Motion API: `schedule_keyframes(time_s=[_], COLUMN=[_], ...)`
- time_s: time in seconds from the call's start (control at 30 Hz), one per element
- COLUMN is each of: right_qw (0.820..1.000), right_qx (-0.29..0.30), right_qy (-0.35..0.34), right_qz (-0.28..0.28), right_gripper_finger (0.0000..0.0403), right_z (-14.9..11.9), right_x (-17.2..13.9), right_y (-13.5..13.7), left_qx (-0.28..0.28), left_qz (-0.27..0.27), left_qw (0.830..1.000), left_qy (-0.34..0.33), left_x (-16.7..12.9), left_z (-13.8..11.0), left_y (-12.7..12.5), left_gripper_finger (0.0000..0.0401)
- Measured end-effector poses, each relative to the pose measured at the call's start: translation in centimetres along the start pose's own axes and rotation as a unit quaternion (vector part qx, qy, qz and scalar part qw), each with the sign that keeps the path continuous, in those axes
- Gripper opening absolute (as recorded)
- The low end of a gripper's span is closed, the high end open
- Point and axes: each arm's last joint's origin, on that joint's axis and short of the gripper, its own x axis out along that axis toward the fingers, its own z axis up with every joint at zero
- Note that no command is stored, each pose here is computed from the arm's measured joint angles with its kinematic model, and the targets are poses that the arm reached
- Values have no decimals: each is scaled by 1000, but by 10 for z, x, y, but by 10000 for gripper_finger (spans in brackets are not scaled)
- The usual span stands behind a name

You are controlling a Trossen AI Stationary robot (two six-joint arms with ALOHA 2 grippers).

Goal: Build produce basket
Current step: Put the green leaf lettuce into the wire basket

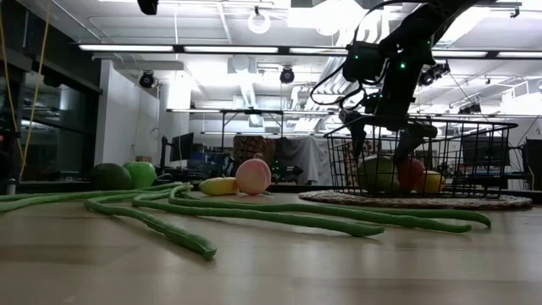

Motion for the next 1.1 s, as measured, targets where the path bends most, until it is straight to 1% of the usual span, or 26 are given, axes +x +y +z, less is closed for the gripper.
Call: schedule_keyframes(time_s=[0.2,0.3,0.4,0.57,0.7,0.83,0.9,0.93,1.0,1.1], right_qw=[1000,998,996,984,967,942,922,909,877,814], right_qx=[-13,-45,-88,-166,-207,-246,-267,-272,-279,-292], right_qy=[12,20,15,-35,-92,-138,-151,-158,-175,-206], right_qz=[-16,-27,-20,50,115,184,238,274,351,457], right_gripper_finger=[387,387,387,387,387,387,387,387,387,387], right_z=[4,10,18,28,27,15,6,2,-6,-17], right_x=[-8,-18,-33,-78,-117,-150,-163,-169,-179,-189], right_y=[1,3,8,20,19,10,5,4,1,0], left_qx=[0,0,0,0,0,0,0,0,0,0], left_qz=[0,0,0,0,3,9,9,9,12,24], left_qw=[1000,1000,1000,1000,1000,1000,1000,1000,1000,1000], left_qy=[0,0,0,0,-1,-3,-3,-3,-4,-8], left_x=[0,0,0,0,0,0,0,0,0,0], left_z=[0,0,0,0,0,0,0,0,0,0], left_y=[0,0,0,0,0,0,0,0,1,1], left_gripper_finger=[355,355,355,355,355,355,355,355,355,355])
